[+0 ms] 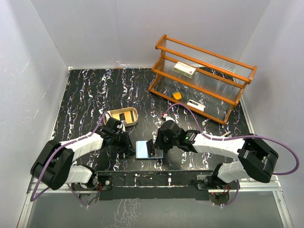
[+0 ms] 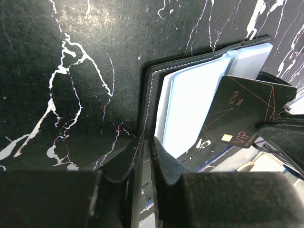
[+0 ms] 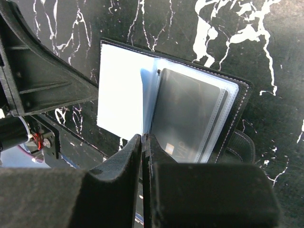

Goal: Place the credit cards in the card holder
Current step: Insert the credit card into the card holder.

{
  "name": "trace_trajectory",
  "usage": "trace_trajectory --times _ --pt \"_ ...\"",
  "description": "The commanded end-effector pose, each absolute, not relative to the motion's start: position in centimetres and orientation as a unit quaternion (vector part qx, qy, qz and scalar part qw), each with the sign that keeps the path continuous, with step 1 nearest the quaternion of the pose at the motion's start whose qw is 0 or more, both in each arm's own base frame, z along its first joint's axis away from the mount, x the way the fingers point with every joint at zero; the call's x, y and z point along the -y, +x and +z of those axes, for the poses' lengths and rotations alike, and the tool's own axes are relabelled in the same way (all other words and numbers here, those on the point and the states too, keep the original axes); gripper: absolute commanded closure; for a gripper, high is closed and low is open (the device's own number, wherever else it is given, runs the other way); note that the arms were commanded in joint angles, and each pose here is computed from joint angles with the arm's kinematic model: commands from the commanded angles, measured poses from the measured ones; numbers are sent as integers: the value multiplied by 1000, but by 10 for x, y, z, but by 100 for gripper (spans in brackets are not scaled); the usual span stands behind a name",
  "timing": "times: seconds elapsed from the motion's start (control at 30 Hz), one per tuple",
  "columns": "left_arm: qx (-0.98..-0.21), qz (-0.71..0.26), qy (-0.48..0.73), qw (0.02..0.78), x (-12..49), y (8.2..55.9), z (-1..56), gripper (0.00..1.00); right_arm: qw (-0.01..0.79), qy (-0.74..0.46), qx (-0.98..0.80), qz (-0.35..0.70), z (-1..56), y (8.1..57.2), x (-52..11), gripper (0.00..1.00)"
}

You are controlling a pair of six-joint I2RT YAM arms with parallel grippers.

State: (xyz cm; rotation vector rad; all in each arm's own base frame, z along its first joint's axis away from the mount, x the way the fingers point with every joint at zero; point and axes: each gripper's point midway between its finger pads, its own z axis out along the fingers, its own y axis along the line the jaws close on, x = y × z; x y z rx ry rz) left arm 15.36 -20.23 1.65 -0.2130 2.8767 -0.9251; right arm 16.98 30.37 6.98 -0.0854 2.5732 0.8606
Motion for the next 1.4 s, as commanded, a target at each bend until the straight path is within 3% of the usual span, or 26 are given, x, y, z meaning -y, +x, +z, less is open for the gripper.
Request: trace_trajectory --times 0.0,0.23,1.37 --pt "-956 -284 -66 43 196 144 4 90 237 -20 -914 327 80 180 -308 95" --pt "-959 -274 -65 43 194 143 1 89 240 -17 -914 327 77 179 -305 100" --pt "-964 -253 -67 34 188 137 -8 88 238 -2 -887 395 95 175 -305 100"
